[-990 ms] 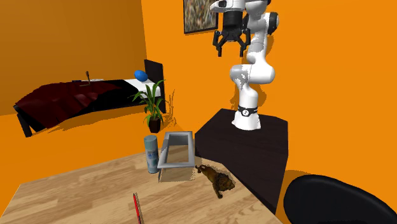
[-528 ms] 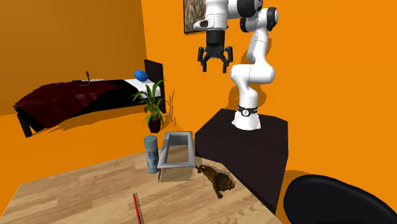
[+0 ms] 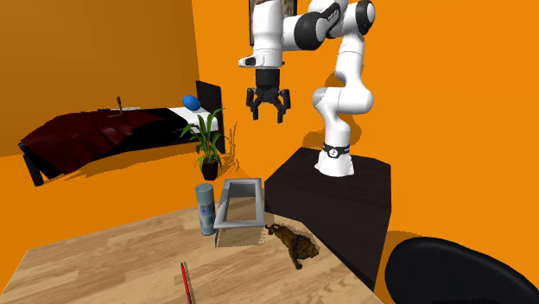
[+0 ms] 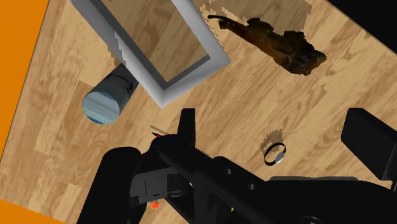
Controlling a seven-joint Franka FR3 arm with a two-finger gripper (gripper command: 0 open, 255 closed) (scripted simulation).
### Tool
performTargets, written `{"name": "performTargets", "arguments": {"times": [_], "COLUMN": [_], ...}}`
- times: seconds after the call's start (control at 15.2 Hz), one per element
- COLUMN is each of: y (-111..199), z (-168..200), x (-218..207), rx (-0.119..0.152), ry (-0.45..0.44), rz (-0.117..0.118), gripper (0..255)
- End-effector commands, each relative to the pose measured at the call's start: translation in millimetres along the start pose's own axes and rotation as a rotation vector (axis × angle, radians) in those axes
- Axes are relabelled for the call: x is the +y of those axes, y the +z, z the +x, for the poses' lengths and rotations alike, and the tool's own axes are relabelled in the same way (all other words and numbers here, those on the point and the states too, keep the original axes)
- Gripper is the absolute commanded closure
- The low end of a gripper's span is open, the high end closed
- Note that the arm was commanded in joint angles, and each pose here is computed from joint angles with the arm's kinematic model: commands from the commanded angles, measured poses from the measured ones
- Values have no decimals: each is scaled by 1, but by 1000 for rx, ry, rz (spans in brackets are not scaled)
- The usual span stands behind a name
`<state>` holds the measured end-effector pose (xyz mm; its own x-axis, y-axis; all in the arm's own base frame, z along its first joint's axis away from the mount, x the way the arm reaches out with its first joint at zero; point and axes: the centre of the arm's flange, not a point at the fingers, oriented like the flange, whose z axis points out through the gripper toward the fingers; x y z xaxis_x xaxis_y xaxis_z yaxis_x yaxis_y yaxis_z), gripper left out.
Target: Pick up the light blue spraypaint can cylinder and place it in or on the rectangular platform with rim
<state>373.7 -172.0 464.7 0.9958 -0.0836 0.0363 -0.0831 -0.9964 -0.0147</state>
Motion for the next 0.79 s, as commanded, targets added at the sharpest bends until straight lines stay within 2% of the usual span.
{"name": "performTargets", "arguments": {"times": [0.0, 0.73], "y": [21, 125], "z": [11, 59], "x": [16, 106], "rx": [-2, -18], "ry": [2, 15], "rz": [-2, -7], "gripper": [0, 0]}}
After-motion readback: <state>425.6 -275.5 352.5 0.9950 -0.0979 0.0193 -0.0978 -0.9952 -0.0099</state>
